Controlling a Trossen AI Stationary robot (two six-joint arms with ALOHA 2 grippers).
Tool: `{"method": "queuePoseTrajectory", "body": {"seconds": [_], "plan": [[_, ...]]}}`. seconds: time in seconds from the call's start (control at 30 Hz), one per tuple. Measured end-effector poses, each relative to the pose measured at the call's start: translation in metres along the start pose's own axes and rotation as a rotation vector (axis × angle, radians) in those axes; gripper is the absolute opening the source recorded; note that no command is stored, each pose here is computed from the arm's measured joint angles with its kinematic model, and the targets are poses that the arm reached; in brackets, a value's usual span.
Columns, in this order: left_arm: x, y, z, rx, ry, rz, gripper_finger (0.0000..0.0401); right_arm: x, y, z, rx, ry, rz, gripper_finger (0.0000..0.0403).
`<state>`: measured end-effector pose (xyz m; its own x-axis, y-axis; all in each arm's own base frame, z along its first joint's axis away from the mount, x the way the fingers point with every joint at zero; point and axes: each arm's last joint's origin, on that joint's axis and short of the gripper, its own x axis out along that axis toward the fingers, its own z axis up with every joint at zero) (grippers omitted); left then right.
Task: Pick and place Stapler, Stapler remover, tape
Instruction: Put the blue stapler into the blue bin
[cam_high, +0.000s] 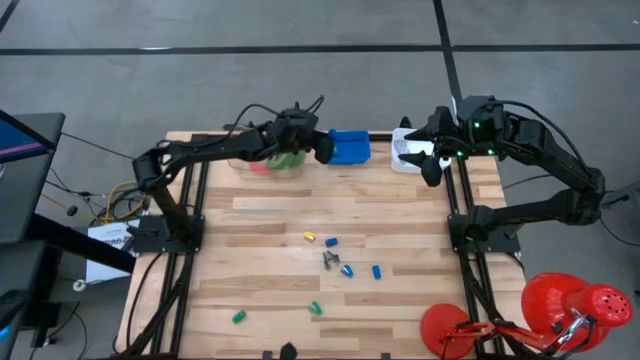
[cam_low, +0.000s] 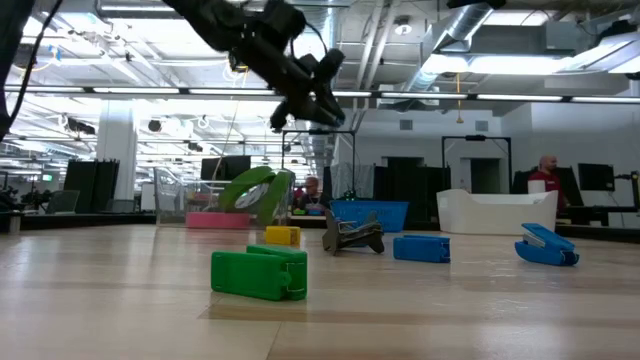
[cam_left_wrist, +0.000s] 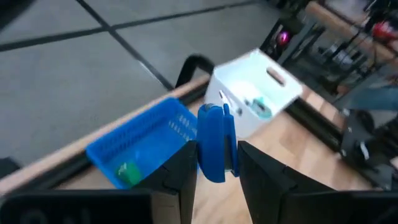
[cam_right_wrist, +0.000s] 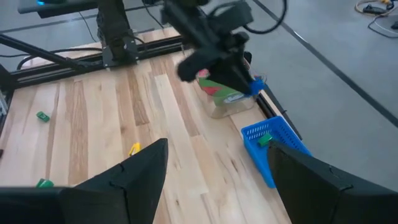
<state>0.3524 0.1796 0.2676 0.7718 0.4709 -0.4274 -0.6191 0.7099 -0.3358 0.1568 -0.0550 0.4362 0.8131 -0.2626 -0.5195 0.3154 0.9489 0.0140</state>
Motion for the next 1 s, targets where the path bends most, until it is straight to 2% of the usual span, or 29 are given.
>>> {"method": "queuePoseTrajectory", "body": {"seconds": [0.27, 0.43, 1.0], "plan": [[0.04, 0.029, -0.005, -0.043, -0.092, -0.054, 0.0102, 0.0, 0.0, 0.0, 0.0, 0.0, 0.0, 0.0265], [0.053, 0.036, -0.014, -0.052, -0.075, -0.048, 0.0102, 0.0, -0.001, 0.0, 0.001, 0.0, -0.022, 0.0265], [0.054, 0.035, -0.013, -0.019, -0.092, -0.073, 0.0109, 0.0, -0.001, 0.0, 0.001, 0.0, -0.034, 0.0265]]}}
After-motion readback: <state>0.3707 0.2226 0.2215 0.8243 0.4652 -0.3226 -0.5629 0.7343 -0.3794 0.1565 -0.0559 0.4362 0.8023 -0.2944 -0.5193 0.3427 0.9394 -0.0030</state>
